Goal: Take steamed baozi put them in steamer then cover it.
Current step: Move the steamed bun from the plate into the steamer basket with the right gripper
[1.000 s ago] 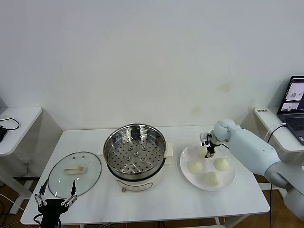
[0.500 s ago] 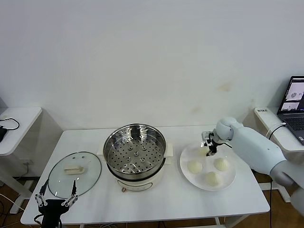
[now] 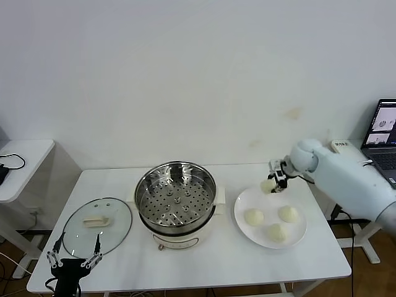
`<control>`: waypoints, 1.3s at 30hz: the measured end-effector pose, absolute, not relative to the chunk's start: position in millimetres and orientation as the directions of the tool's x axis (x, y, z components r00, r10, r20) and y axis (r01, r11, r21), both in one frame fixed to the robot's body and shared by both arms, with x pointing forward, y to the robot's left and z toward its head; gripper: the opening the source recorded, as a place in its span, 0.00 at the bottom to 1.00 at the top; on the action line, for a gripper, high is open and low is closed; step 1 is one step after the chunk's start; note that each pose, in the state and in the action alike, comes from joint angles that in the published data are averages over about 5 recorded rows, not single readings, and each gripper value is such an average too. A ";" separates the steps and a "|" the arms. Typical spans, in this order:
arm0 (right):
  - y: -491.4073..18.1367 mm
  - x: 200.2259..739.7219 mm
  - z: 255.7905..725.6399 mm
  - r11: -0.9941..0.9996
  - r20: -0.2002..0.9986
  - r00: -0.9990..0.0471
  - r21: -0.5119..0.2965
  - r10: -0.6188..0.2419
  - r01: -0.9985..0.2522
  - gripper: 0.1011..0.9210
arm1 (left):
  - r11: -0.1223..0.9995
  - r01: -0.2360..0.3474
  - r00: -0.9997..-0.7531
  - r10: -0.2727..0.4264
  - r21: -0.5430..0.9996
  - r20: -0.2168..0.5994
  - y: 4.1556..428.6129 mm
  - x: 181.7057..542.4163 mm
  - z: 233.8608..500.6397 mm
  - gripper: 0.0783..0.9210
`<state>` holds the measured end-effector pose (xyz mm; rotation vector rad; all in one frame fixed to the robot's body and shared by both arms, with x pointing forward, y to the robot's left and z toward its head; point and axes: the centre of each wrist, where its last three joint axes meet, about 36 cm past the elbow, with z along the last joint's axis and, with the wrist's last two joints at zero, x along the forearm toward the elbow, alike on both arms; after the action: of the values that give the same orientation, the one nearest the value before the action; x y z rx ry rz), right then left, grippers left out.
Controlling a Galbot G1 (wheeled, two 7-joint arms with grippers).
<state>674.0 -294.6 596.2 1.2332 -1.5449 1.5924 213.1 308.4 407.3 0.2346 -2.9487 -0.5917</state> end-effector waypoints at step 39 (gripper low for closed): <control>-26.9 680.0 619.4 -0.815 0.885 -0.243 -0.463 -0.398 -0.348 0.52 | 0.899 -0.187 -0.969 -0.236 0.395 0.078 320.3 210.6 410.5 0.88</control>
<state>680.0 -26.9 619.4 1.9538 -0.9638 2.3108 210.6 320.3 410.5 0.3290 -2.9401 -0.5929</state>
